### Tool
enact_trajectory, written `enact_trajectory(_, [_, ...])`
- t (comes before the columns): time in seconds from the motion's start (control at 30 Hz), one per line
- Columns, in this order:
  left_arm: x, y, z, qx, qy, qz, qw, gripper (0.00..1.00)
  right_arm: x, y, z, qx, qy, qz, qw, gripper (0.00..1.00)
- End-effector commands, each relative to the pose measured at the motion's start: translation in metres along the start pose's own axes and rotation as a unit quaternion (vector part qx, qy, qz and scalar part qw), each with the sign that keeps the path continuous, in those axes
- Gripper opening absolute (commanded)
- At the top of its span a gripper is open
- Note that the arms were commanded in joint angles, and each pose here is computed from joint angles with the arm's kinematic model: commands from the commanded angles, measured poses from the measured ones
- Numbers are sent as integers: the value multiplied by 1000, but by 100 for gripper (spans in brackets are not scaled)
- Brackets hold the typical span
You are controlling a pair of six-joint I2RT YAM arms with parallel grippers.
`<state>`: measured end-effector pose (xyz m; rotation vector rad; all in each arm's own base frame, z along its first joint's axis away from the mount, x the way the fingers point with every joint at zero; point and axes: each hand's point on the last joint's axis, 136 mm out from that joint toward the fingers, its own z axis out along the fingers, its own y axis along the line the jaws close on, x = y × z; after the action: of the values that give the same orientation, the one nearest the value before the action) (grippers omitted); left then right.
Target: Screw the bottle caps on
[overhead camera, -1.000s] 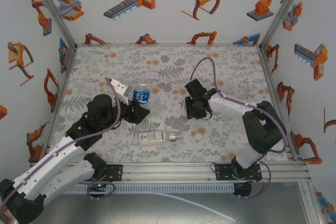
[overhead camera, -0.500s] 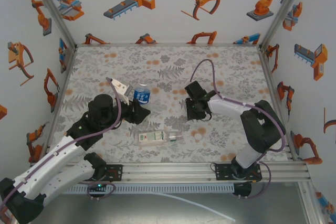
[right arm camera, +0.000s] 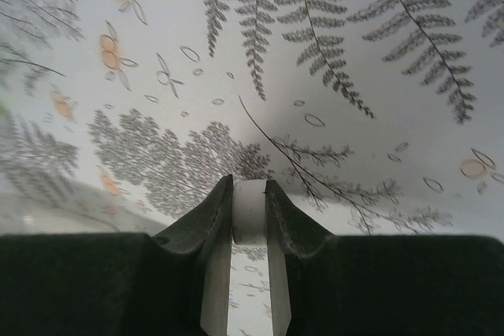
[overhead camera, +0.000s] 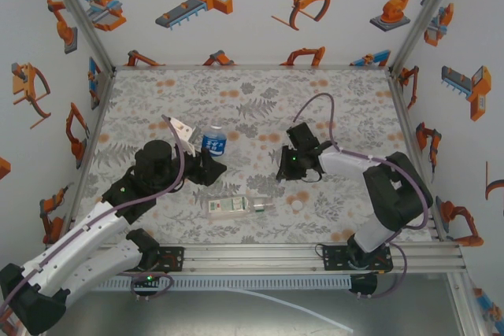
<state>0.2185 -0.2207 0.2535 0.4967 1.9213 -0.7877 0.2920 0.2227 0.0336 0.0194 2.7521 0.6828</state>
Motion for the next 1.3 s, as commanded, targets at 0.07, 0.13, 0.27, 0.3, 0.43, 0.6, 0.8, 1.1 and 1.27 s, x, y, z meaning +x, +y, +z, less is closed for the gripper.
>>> enact_trajectory(0.07, [-26,-12,-6,16,-32,-1,999,0,1,-9,2,-96,3,92,991,26])
enact_trajectory(0.13, [-26,-12,-6,16,-32,-1,999,0,6,-27,2,-90,6,112,990,30])
enact_trajectory(0.27, [-25,-12,-7,15,-31,-1,999,0,18,-57,-2,-53,17,122,991,37])
enact_trajectory(0.3, [-25,-12,-7,14,-30,-1,999,0,19,-61,-4,-40,17,117,992,38])
enact_trajectory(0.43, [-23,-10,-7,12,-30,-2,999,0,19,-72,-14,5,17,98,995,41])
enact_trajectory(0.6, [-21,-9,-5,10,-29,-3,1000,0,5,-63,-27,41,4,63,997,46])
enact_trajectory(0.8, [-21,-9,-6,9,-30,-2,999,0,-15,-37,-44,95,-22,-3,995,49])
enact_trajectory(1.1, [-17,-5,-9,1,-32,2,999,0,-21,-4,-45,159,-33,-66,984,50])
enact_trajectory(1.27, [-15,-4,-10,-1,-33,2,999,0,-17,1,-31,167,-30,-73,983,49])
